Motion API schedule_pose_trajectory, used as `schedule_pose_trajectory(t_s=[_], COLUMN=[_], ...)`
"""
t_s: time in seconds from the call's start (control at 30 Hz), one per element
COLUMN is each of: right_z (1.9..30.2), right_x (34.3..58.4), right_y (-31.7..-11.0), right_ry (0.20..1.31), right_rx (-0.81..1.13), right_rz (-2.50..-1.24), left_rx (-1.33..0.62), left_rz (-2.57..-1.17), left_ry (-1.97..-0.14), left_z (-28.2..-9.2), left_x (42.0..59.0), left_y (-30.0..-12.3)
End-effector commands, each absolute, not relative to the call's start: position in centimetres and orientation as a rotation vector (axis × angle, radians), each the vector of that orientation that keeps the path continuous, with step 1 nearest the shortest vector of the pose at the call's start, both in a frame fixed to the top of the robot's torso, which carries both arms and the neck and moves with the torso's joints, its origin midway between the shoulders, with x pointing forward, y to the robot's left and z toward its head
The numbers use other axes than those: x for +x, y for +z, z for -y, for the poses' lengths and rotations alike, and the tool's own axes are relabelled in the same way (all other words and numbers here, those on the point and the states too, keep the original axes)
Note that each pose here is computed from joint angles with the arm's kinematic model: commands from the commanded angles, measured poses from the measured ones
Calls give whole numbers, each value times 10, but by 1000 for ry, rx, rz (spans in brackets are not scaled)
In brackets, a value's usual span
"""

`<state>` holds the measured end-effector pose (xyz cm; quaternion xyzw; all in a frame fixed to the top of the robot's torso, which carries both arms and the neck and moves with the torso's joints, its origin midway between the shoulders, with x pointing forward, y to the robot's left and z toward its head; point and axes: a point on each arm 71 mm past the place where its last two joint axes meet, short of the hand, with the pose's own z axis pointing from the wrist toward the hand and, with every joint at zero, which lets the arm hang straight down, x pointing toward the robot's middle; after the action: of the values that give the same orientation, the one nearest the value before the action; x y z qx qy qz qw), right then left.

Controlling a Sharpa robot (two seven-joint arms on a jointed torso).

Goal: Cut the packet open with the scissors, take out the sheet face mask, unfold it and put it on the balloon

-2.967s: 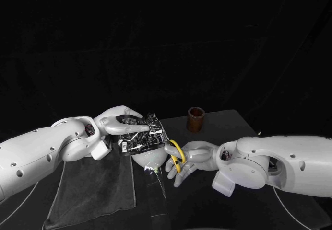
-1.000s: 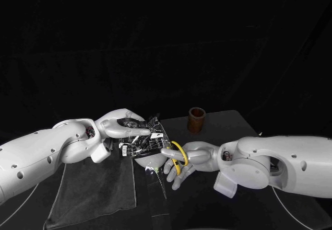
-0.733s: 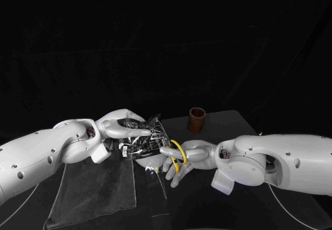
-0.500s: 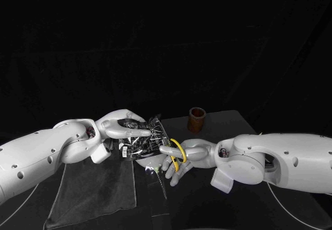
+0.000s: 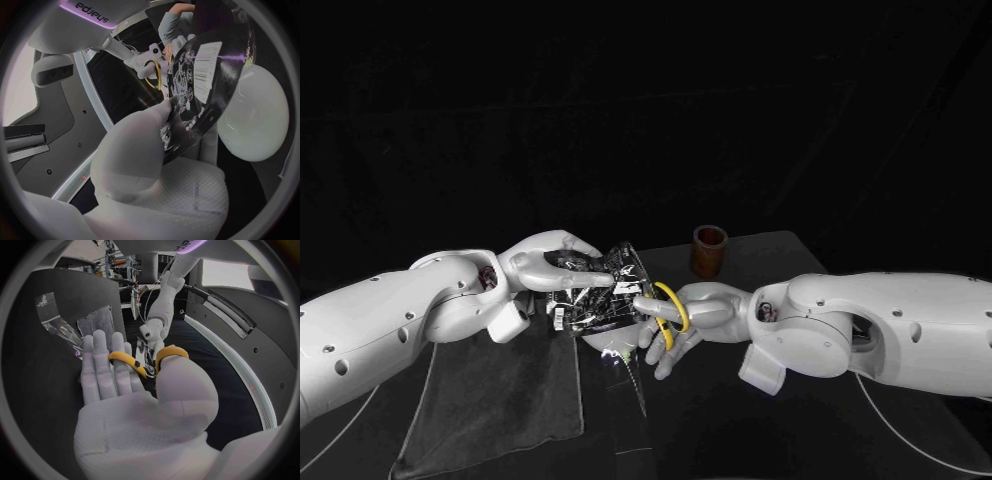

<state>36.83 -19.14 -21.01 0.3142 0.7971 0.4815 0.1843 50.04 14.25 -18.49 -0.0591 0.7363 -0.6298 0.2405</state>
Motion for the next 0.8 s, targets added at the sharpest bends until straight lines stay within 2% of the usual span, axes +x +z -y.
schedule_pose_trajectory(t_s=[0.03, 0.8], right_z=[191, 196], right_x=[370, 382], right_y=[-207, -211], right_ry=[1386, 1355], right_rx=[842, 834], right_rz=[-2237, -2249], left_rx=[-151, -144], left_rz=[-2026, -2046], left_ry=[-1762, -1771], left_z=[-140, -140], left_x=[498, 498], left_y=[-184, -185])
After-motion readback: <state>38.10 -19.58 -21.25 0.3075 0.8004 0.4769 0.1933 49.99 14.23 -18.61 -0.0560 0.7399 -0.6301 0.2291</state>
